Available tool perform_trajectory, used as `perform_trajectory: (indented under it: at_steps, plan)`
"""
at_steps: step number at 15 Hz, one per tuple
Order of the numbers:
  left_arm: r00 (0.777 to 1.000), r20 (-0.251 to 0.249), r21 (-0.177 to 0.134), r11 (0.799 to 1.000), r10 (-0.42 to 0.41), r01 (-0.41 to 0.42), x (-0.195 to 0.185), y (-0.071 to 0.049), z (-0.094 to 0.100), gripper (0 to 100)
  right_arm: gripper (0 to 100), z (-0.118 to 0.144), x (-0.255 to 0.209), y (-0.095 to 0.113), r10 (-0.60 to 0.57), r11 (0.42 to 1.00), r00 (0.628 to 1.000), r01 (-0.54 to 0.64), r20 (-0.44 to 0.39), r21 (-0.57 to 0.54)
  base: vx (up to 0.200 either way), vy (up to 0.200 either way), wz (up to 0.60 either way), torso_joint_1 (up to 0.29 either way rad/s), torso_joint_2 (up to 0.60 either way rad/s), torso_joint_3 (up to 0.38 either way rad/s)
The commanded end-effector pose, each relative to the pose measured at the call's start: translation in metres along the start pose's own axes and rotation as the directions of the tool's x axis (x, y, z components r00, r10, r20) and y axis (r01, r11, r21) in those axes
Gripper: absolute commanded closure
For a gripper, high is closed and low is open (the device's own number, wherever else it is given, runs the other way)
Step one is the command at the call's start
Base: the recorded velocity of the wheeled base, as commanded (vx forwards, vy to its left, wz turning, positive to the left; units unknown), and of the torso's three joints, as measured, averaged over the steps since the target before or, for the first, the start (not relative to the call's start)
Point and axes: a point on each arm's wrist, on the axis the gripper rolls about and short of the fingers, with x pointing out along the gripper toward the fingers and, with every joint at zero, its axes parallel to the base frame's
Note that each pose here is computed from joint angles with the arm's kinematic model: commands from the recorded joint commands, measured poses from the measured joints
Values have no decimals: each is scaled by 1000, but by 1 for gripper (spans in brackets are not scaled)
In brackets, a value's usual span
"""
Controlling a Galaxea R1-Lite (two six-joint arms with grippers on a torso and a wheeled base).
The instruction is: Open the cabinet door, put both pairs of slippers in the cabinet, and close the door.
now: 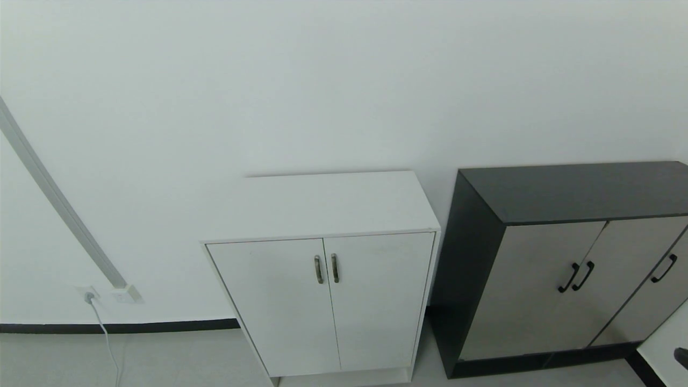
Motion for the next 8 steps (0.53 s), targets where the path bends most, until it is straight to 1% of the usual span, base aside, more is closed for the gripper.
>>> perform_trajectory:
  at_steps: [1, 4, 6, 8]
  plan:
    - [1000, -1, -1, 1000, 0, 0, 0, 0, 0, 100, 100, -13, -23, 0, 50, 999, 997, -50, 59, -2, 0, 0, 0, 0, 0, 0]
    - [1000, -1, -1, 1000, 0, 0, 0, 0, 0, 100, 100, -36, -29, 0, 97, 995, 995, -97, -13, -3, 0, 0, 0, 0, 0, 0]
    - [1000, -1, -1, 1000, 0, 0, 0, 0, 0, 100, 100, -47, -29, 1, 118, 993, 992, -118, -39, -9, 0, 0, 0, 0, 0, 0]
    - [1000, -1, -1, 1000, 0, 0, 0, 0, 0, 100, 100, -50, -29, 1, 130, 991, 991, -131, -35, -14, 0, 0, 0, 0, 0, 0]
